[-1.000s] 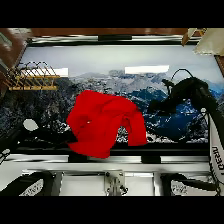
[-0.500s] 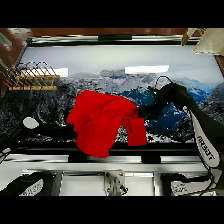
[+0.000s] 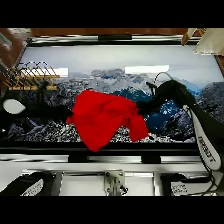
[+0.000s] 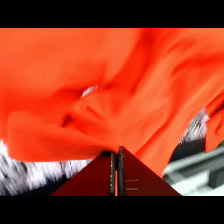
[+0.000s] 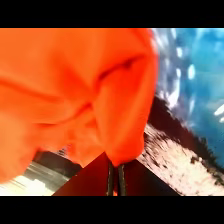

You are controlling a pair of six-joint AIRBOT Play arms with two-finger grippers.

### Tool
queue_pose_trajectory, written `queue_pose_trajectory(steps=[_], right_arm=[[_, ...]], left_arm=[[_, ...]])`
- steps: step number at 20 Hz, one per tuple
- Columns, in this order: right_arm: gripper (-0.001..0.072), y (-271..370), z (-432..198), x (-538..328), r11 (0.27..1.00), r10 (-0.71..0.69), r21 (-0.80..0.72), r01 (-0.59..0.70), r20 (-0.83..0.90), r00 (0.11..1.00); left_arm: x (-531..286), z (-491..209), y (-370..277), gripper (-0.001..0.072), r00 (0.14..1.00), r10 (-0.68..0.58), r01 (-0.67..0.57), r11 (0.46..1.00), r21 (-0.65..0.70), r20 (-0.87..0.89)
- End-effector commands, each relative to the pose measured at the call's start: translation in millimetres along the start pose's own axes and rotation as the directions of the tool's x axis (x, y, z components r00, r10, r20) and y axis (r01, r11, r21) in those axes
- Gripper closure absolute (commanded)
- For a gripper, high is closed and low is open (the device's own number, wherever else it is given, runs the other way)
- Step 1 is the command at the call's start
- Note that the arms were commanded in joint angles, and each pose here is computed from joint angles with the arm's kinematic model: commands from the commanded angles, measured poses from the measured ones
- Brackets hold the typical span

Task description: Fold the shirts.

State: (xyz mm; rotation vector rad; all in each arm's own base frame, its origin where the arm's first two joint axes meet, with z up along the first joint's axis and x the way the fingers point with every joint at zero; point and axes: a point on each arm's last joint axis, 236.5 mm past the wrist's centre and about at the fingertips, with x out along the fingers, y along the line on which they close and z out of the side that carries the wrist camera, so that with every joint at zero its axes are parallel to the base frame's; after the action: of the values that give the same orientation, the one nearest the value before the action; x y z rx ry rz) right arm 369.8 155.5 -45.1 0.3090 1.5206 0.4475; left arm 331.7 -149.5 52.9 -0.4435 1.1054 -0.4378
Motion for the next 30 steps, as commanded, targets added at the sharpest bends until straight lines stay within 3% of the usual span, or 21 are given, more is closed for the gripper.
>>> queue_pose_trajectory(steps=[1,2,3,4,6,7,8,10,13,15,17,20,22,26,30], right_arm=[[0.0657,59,39,-120,0.938,0.021,-0.333,0.091,0.317,0.948],[0.0657,87,52,-184,0.900,0.044,-0.399,0.176,0.485,0.873],[0.0657,120,58,-266,0.863,0.081,-0.414,0.289,0.678,0.731],[0.0657,154,49,-354,0.832,0.145,-0.394,0.390,0.834,0.533],[0.0657,206,-13,-502,0.792,0.264,-0.291,0.536,0.956,0.127],[0.0657,223,-52,-549,0.784,0.311,-0.251,0.568,0.950,-0.010],[0.0658,232,-87,-579,0.777,0.337,-0.215,0.592,0.936,-0.102],[0.0657,238,-134,-600,0.766,0.360,-0.190,0.614,0.918,-0.166],[0.0657,228,-143,-588,0.769,0.316,-0.185,0.612,0.942,-0.112],[0.0657,210,-122,-557,0.783,0.240,-0.204,0.588,0.971,0.018],[0.0657,187,-95,-496,0.815,0.142,-0.263,0.516,0.955,0.261],[0.0657,131,-73,-372,0.873,-0.052,-0.296,0.387,0.733,0.678],[0.0657,94,-62,-298,0.900,-0.122,-0.279,0.334,0.574,0.810],[0.0657,34,-24,-170,0.957,-0.132,-0.165,0.240,0.488,0.863],[0.0657,-4,-5,-88,0.983,-0.140,-0.053,0.178,0.413,0.900]], left_arm=[[-104,89,-71,0.0676,0.962,-0.031,-0.067,0.937,0.343,0.273],[-158,116,-110,0.0676,0.911,-0.091,-0.100,0.897,0.430,0.401],[-213,134,-146,0.0675,0.844,-0.154,-0.136,0.866,0.482,0.514],[-273,144,-181,0.0675,0.753,-0.222,-0.182,0.835,0.520,0.620],[-371,138,-226,0.0675,0.587,-0.307,-0.288,0.786,0.548,0.749],[-403,130,-235,0.0675,0.527,-0.314,-0.316,0.790,0.525,0.790],[-425,122,-237,0.0675,0.483,-0.306,-0.320,0.810,0.491,0.820],[-434,108,-227,0.0675,0.482,-0.256,-0.300,0.850,0.433,0.838],[-394,93,-187,0.0675,0.640,-0.090,-0.336,0.860,0.384,0.763],[-367,92,-153,0.0675,0.704,0.032,-0.379,0.862,0.337,0.710],[-339,95,-114,0.0675,0.741,0.157,-0.432,0.856,0.285,0.653],[-270,94,-54,0.0674,0.804,0.295,-0.467,0.851,0.240,0.516],[-211,89,-16,0.0673,0.838,0.337,-0.455,0.865,0.211,0.430],[-105,85,45,0.0674,0.872,0.351,-0.383,0.923,0.028,0.341],[-38,110,53,0.0674,0.905,0.252,-0.220,0.967,-0.130,0.343]])
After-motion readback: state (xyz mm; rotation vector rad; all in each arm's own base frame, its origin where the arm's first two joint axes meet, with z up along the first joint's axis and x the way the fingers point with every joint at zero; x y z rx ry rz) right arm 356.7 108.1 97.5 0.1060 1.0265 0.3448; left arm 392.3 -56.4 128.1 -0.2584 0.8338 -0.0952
